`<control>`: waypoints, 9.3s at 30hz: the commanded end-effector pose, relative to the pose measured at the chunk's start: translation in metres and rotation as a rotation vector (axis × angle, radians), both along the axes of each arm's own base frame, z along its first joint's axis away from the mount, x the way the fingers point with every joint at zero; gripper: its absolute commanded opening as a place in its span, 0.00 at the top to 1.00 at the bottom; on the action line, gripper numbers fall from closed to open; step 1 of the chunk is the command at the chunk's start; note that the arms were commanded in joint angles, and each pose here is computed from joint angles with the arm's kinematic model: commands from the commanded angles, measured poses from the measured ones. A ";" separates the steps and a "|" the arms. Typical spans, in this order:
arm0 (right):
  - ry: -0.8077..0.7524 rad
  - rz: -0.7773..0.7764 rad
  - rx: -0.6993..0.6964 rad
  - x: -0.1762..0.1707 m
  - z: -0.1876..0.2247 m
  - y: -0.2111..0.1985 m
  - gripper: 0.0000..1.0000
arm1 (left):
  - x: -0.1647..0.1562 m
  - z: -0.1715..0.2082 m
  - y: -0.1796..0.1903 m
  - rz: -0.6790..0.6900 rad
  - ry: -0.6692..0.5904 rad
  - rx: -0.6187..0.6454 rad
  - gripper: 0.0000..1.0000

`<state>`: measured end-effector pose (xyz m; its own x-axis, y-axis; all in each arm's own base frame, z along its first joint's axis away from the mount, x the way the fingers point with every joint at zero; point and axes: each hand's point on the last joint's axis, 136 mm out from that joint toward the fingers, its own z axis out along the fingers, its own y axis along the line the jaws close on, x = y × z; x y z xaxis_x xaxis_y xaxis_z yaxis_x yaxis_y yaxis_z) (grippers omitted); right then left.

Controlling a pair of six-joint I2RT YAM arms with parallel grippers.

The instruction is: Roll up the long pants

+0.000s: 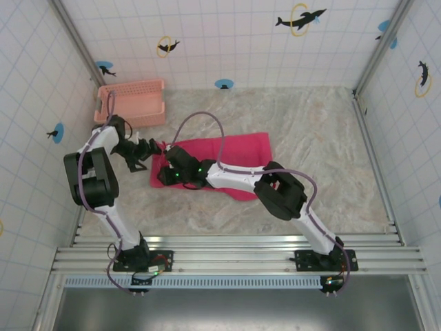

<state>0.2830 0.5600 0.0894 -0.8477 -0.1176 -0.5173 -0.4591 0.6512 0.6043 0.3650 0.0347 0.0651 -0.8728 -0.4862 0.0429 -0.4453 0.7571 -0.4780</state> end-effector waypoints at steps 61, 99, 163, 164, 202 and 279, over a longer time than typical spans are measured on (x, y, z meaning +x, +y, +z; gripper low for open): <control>0.313 -0.386 -0.303 -0.018 -0.060 -0.362 0.87 | 0.101 -0.086 -0.173 -0.375 0.106 0.216 0.02; -0.402 0.414 -0.770 -0.134 0.068 -0.345 0.31 | 0.214 0.110 -0.192 -0.379 -0.566 -0.161 0.03; 0.391 0.969 -0.147 -0.084 0.004 -0.192 0.92 | -0.115 0.050 -0.186 -0.788 -0.226 0.281 0.03; 0.394 0.967 -0.131 -0.082 0.005 -0.189 0.92 | -0.117 0.045 -0.186 -0.799 -0.214 0.298 0.03; 0.292 0.875 -0.070 -0.030 0.019 -0.174 0.58 | -0.109 -0.026 -0.108 -1.030 0.177 0.864 0.03; -0.090 0.797 -0.384 -0.061 0.000 -0.220 1.00 | -0.098 -0.002 -0.107 -1.074 0.136 0.898 0.02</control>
<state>0.2020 0.3290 0.0562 -0.4141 -0.8612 -0.2949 -0.8705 0.2801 0.4046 0.2671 -0.0773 0.0515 -0.8539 0.4899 0.1759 0.5202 0.7926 0.3179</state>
